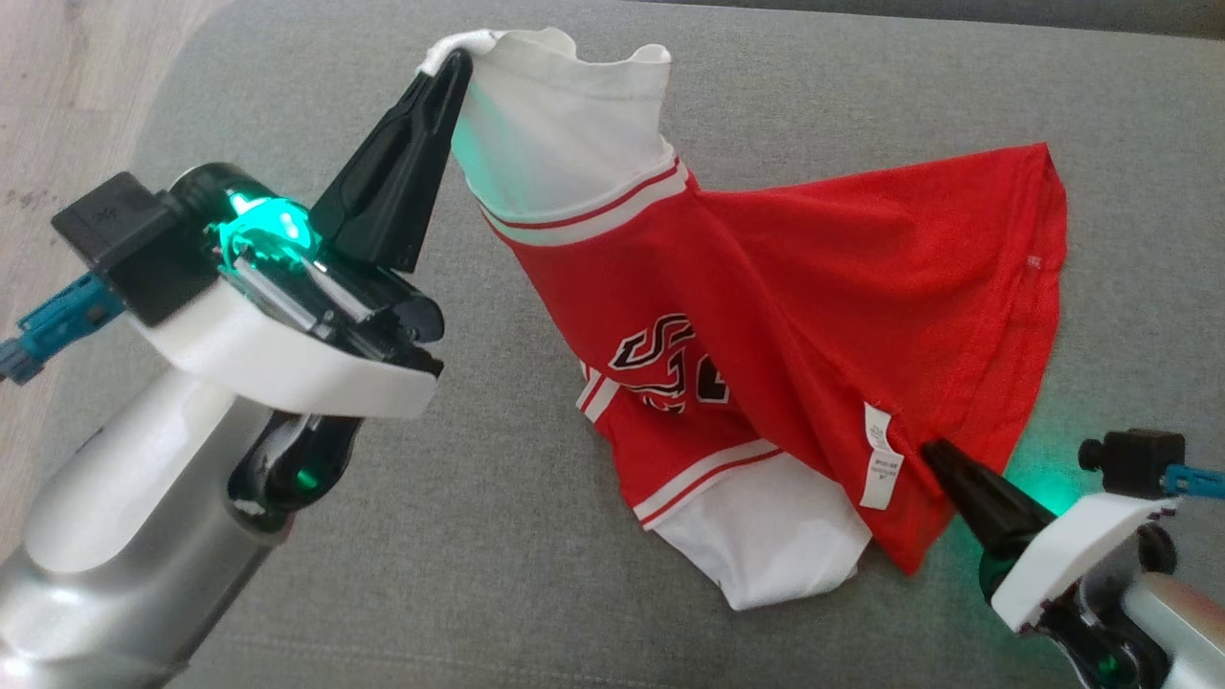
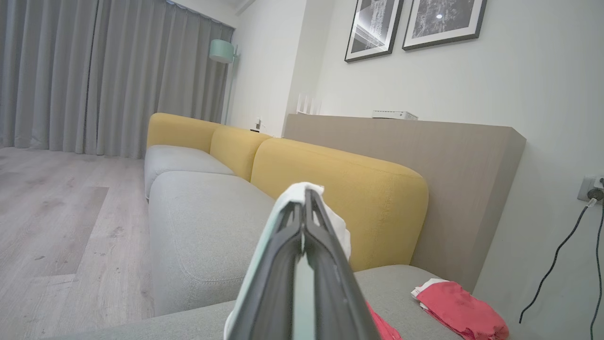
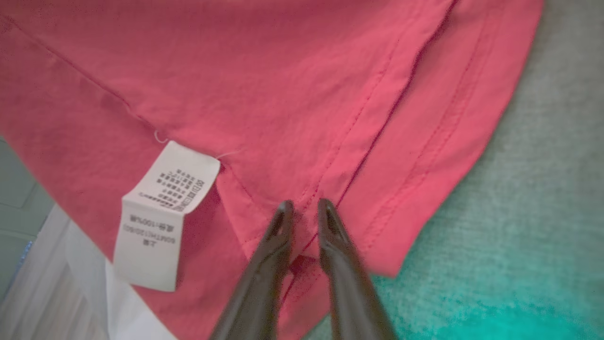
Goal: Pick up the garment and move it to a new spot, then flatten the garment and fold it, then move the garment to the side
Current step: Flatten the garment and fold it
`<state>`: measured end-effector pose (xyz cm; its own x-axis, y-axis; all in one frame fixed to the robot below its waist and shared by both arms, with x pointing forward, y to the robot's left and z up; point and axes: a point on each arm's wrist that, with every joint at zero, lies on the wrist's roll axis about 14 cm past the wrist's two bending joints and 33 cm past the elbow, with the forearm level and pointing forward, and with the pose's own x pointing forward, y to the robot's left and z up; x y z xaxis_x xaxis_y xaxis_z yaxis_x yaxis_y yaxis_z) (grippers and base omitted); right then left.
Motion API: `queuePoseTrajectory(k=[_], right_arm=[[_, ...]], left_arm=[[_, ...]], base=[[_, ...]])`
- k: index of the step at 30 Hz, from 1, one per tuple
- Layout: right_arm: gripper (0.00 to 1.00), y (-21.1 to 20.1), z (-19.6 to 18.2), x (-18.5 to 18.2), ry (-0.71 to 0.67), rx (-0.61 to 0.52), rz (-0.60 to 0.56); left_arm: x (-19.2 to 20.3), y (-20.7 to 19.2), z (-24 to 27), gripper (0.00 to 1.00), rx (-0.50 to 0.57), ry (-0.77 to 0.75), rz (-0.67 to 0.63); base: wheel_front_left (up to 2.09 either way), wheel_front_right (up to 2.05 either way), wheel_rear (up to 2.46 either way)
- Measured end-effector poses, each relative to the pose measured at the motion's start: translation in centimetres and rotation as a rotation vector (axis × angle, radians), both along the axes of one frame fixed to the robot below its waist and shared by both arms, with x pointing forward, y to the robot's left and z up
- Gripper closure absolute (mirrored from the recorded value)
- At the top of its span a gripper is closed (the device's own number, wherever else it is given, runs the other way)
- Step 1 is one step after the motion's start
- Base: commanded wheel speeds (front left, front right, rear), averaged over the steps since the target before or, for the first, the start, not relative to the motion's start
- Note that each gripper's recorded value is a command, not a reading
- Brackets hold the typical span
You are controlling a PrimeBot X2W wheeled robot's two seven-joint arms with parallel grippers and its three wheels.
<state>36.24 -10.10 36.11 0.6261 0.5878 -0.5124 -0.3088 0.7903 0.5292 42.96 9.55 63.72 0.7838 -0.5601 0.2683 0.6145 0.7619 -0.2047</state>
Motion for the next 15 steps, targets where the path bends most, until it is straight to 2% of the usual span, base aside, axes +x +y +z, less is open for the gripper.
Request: queuePoseTrajectory(k=[4,12,15], right_arm=[[1.0,-0.4,0.2,0.8,-0.084,-0.066,0.031],[1.0,-0.9,3.3,1.4,-0.258,-0.094,0.045],[1.0,-1.1,4.6,1.6,-0.252,-0.045,-0.008]], left_arm=[[-0.1,0.0,0.2,1.0,-0.001,-0.007,0.002],[-1.1,0.1,2.1,1.0,-0.003,-0.062,0.005],[-1.8,0.1,2.7,1.0,-0.002,-0.076,0.001]], base=[[0.0,0.0,0.0],[0.0,0.0,0.0],[0.0,0.0,0.0]])
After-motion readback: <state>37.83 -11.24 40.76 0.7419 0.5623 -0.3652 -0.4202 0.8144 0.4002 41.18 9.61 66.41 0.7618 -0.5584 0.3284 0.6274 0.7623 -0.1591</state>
